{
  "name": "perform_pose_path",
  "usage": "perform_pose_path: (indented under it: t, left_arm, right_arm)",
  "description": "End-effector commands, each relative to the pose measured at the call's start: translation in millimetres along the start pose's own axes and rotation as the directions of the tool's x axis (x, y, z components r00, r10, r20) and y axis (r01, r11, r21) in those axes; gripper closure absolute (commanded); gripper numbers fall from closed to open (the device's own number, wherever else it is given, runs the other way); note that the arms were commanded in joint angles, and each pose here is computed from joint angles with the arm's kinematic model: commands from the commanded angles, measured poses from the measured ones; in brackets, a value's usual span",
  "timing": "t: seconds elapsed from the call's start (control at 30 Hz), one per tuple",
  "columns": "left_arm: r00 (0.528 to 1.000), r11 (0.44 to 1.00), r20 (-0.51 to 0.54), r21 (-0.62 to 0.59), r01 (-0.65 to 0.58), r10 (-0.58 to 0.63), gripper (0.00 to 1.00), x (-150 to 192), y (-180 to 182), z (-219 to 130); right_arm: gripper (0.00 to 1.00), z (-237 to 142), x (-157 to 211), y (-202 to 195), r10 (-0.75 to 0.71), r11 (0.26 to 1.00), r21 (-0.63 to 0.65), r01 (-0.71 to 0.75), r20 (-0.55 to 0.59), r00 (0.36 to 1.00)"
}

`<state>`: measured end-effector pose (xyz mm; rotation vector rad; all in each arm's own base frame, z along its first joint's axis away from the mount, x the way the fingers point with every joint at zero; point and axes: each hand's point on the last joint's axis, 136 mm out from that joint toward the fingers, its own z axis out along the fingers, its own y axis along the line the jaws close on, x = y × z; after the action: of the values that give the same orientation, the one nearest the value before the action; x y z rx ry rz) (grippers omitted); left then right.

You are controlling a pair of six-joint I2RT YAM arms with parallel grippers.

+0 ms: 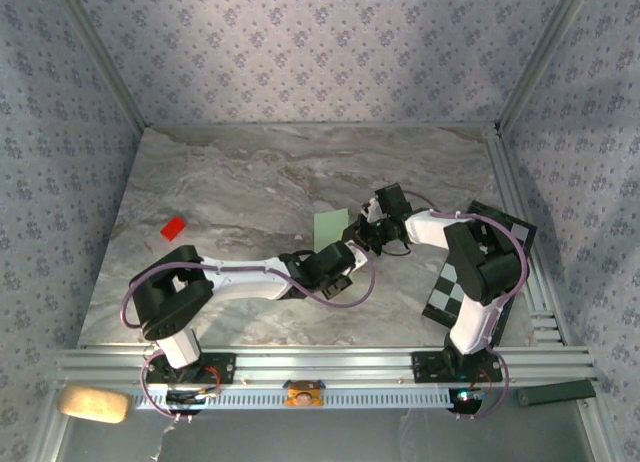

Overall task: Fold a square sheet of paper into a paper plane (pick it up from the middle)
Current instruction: Fold the triangle a second time at the center of the table.

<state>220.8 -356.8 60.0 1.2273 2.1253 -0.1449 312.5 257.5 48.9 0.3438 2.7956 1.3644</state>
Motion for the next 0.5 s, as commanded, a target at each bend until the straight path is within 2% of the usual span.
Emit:
perform_pose_path:
  t: [0.0,0.27,0.47]
  left_arm:
    - [0.999,1.0,0.047,-0.025,-0.003,0.004,0.52,-19.1,3.2,-1.4]
    - [0.999,1.0,0.045,-0.001,-0.007,0.007,0.6,-17.7,-1.0,-2.0]
    - [0.999,1.0,0.044,-0.003,-0.01,0.01,0.79,-16.8,-0.5,-3.3]
  right_arm:
    - [0.89,-0.7,-1.3,1.8,-0.004,1.0,-0.001,0.004,-0.01,1.0]
    - [0.88,-2.2,-0.8,1.2,-0.003,1.0,0.002,0.003,-0.007,1.0]
    - [0.88,-2.3,-0.6,0.5,-0.001,1.0,0.006,0.002,-0.006,1.0]
